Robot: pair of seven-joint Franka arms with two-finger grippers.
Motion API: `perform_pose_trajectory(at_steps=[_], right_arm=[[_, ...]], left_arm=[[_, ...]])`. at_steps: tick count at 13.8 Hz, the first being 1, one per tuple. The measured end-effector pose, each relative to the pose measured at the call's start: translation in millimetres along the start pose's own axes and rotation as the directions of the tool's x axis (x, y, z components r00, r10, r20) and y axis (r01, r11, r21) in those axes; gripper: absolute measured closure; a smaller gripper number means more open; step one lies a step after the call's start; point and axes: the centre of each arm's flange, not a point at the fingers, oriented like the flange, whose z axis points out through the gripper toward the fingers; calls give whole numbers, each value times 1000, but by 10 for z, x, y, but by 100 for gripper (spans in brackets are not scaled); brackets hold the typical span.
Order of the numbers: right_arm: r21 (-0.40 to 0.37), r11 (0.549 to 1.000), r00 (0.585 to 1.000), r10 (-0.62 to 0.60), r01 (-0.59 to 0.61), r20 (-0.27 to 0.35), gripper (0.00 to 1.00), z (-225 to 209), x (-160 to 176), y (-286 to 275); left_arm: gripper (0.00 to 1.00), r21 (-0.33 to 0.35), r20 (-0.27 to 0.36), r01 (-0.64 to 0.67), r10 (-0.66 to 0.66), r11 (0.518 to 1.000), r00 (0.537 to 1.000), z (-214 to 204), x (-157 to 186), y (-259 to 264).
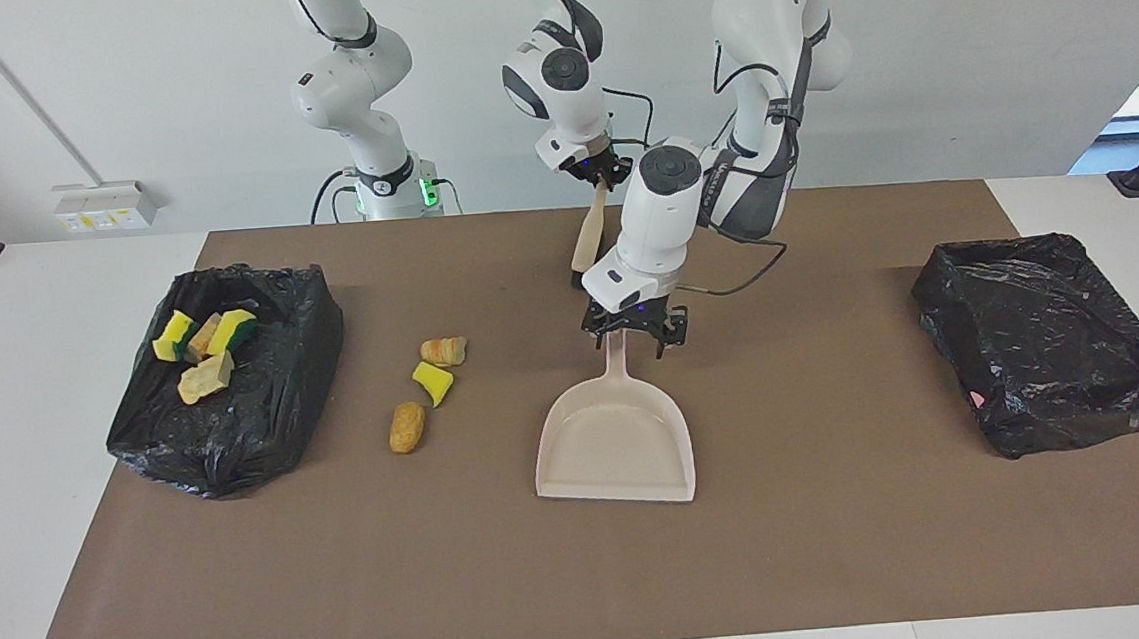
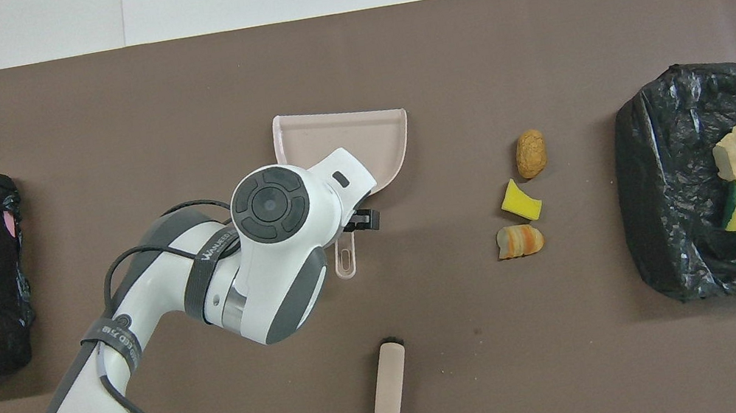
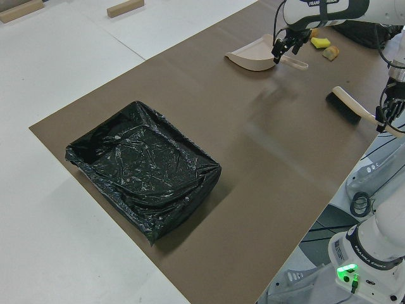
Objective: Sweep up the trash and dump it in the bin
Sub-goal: 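Grasp the brush with the right gripper while the left gripper holds the dustpan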
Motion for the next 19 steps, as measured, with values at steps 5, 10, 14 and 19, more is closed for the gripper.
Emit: perform_pose_trajectory(at_steps=[5, 10, 14, 19], right_arm=[[-143, 990, 1000, 1, -2, -7, 74, -659, 235, 449], [-270, 961, 998, -66, 59, -19, 74, -1225, 668, 1061], [-318, 932, 979, -199, 176, -42, 74, -1599, 1553, 1660], [-478, 783, 904, -424, 398, 58, 74, -1758, 2475, 2099]], left_arm=[[37, 29, -6, -24, 24, 999, 1000, 108, -5, 175], [68, 105, -45, -81, 86, 991, 995, -3, 83, 132], [68, 169, 21, -226, 226, 959, 974, -137, 49, 55], [68, 159, 157, -583, 562, 797, 812, -554, 69, -408]])
